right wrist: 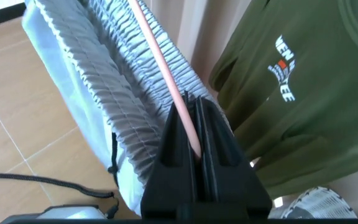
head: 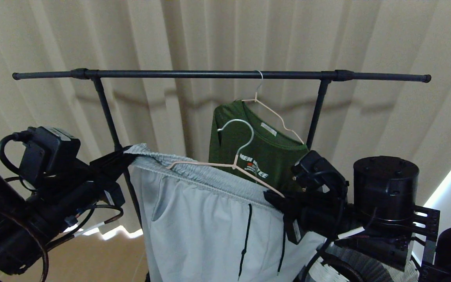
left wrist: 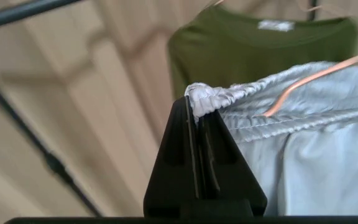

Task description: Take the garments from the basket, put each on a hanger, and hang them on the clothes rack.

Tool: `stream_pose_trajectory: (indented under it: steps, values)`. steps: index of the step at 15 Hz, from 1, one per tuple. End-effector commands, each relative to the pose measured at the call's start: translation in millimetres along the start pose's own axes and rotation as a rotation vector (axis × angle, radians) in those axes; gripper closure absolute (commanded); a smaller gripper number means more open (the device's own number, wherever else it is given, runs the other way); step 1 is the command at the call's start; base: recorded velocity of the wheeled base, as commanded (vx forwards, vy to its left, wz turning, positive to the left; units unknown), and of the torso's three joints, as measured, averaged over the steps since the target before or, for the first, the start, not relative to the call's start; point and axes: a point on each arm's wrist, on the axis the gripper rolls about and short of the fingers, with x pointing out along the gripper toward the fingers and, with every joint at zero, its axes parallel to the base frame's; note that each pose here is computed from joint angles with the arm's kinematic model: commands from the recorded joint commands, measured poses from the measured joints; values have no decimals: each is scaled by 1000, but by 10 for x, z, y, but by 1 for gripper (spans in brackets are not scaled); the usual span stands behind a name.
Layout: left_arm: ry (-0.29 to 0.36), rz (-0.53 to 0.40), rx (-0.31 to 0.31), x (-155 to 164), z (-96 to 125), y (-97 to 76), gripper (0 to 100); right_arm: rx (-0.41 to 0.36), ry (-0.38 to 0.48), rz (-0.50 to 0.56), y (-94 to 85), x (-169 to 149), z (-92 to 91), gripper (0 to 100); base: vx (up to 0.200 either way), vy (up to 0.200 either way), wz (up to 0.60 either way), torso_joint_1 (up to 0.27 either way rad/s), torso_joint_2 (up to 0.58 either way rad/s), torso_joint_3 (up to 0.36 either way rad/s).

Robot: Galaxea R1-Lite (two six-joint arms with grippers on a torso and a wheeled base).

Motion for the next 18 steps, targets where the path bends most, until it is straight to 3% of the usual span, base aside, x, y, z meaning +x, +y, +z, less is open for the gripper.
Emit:
stream_pose_trajectory:
  steps: [1,6,9,11,15,16,18]
  values:
    - [-30,0,4,67,60,18,100,-4,11,5,12,9,-27,100,0,0,0,0,0,0]
    - [27,-45,-4,55,-25,-75,100,-15,-8,35,104,-23,12,100,0,0,0,0,0,0]
    - [70,-100,65,-30,-120,-172,100,-19,-59,56,167,-82,133,100,0,0,0,0,0,0]
    - [46,-146,69,-57,-94,-206,100,-18,-63,54,164,-58,149,100,0,0,0,0,0,0]
    - [60,-157,70,-97,-122,-221,100,-18,-72,54,162,-81,168,100,0,0,0,0,0,0]
    - [58,-168,69,-116,-123,-234,0,-17,-69,51,153,-81,159,100,0,0,0,0,0,0]
    - [43,-171,69,-143,-91,-229,0,-15,-69,42,147,-85,158,100,0,0,0,0,0,0]
